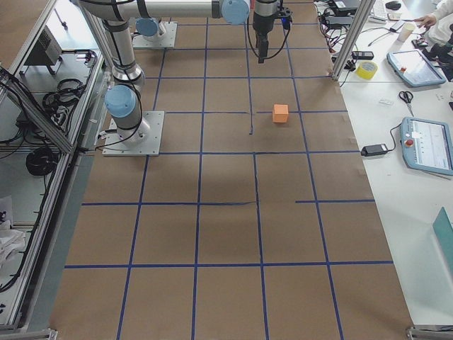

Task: Arrange blocks in a line
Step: 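Lower the right gripper toward the orange cube, then close the right gripper on the orange cube and lift it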

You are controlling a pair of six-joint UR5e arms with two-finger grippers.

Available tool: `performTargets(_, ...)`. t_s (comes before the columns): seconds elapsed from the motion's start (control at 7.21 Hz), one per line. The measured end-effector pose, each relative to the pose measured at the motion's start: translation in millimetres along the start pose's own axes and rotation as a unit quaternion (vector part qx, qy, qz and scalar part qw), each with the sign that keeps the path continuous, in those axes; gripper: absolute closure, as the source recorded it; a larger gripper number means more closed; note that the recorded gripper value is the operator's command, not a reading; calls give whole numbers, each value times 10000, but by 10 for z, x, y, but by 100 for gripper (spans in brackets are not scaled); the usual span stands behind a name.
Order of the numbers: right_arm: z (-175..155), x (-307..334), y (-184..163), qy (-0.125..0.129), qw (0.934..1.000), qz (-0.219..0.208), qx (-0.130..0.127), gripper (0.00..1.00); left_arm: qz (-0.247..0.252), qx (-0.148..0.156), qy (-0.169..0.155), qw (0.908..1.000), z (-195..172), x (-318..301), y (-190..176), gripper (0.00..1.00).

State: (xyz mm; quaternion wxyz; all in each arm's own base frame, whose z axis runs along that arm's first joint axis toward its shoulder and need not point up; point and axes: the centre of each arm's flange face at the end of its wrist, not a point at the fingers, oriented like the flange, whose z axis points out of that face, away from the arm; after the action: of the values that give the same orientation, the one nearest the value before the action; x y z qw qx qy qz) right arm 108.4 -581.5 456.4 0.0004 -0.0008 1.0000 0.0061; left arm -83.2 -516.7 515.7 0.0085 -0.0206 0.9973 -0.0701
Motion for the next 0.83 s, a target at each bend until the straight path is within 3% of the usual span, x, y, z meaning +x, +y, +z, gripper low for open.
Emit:
performTargets(0.42, 875, 169, -721, 16, 9998, 95, 170, 0, 0, -5, 4, 10000, 3, 1, 0, 0)
performTargets(0.83, 1679, 169, -1113, 50, 9993, 130, 358, 0, 0, -10, 15, 10000, 12, 3, -5, 0)
